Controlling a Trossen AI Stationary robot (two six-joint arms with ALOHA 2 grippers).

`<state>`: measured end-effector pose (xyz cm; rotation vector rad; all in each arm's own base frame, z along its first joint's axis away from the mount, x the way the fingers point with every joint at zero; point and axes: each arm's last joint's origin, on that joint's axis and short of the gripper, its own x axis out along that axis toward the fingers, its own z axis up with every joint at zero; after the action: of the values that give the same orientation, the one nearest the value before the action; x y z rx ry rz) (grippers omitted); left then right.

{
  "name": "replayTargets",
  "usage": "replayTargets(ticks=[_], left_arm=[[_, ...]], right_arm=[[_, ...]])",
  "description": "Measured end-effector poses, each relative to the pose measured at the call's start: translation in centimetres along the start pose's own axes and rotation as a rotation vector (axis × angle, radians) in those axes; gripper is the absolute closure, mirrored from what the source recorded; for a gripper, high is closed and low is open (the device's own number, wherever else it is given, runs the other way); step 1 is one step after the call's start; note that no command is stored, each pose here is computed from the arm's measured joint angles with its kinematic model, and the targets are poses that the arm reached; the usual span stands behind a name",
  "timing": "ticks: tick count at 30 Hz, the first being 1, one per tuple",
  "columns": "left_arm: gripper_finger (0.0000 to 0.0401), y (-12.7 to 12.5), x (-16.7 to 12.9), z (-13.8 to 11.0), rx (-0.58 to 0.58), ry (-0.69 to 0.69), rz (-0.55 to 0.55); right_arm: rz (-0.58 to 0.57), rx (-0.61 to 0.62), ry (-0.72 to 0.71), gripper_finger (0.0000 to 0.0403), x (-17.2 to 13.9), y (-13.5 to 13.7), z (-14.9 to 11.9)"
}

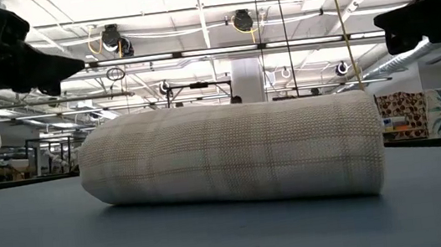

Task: Roll towel
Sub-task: Return to Home Position

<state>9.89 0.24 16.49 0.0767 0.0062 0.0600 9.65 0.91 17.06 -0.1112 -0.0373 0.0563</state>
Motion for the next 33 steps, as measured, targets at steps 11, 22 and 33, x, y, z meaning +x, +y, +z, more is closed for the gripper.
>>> replayTargets(ticks=[11, 22, 33], left_arm=[[0.04, -0.14, 0.06, -0.16, -0.062, 0.015, -0.042], [0.04, -0.08, -0.15, 0.13, -0.019, -0.022, -0.033], [0.04, -0.11, -0.15, 0.12, -0.047, -0.02, -0.041]], right_arm=[[-0.078, -0.024, 0.006, 0.0402, -0.01, -0.83, -0.06], [0.004, -0.042, -0.002, 0.0402, -0.01, -0.83, -0.08], [0.006, -0.033, 0.007, 0.0402, 0.05, -0.82, -0.15]])
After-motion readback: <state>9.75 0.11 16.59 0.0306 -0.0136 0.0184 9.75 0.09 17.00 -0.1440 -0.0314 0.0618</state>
